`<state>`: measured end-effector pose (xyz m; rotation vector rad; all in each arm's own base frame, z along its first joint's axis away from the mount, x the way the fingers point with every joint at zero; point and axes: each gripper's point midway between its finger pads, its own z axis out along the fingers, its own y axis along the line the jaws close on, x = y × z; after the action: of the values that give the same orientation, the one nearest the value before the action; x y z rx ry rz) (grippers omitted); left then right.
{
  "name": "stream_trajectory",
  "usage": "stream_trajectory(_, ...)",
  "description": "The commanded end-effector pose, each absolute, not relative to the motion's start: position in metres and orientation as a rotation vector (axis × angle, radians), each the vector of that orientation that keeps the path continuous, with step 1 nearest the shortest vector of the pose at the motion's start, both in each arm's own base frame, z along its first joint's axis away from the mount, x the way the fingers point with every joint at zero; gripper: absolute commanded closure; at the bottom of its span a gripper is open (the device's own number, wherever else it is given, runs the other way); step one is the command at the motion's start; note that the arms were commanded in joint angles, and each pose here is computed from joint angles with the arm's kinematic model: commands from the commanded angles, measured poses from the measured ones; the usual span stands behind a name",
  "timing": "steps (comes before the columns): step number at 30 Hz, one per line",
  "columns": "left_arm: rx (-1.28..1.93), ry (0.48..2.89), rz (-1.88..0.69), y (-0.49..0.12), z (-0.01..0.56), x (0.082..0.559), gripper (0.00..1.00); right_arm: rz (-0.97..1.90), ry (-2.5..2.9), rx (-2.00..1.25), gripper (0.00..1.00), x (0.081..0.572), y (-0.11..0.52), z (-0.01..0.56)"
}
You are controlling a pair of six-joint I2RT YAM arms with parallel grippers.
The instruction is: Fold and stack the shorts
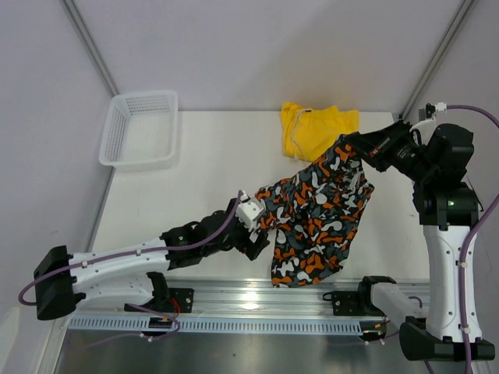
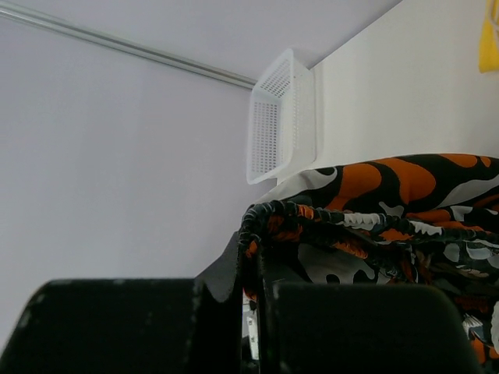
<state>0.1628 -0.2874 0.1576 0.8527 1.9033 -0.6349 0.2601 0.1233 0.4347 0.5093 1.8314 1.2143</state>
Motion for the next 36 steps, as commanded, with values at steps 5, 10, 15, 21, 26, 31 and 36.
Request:
stream_trajectory(5,0.866,1.858,-0.606,-0.323,0.152,0.194,0.09,1.267,1.803,0.401,1.0,0.258,0.133,0.446)
stream_trajectory(10,0.891,1.915,-0.6,-0.329,0.128,0.202,0.08,1.284,1.808,0.397,1.0,0.258,0.135,0.443)
stream_trajectory(15,0.883,1.926,-0.566,-0.332,0.123,0.213,0.07,1.289,1.81,0.389,1.0,0.257,0.135,0.442)
stream_trajectory(21,0.946,1.933,-0.526,-0.346,0.128,0.236,0.08,1.303,1.811,0.391,1.0,0.257,0.136,0.442)
stream_trajectory(26,0.993,2.015,-0.474,-0.347,0.105,0.241,0.12,1.31,1.807,0.392,1.0,0.256,0.137,0.444)
stream_trajectory(31,0.985,2.1,-0.411,-0.337,0.086,0.247,0.19,1.313,1.808,0.389,1.0,0.256,0.137,0.444)
stream_trajectory(36,0.975,2.141,-0.358,-0.323,0.073,0.245,0.24,1.315,1.807,0.391,1.0,0.256,0.137,0.445)
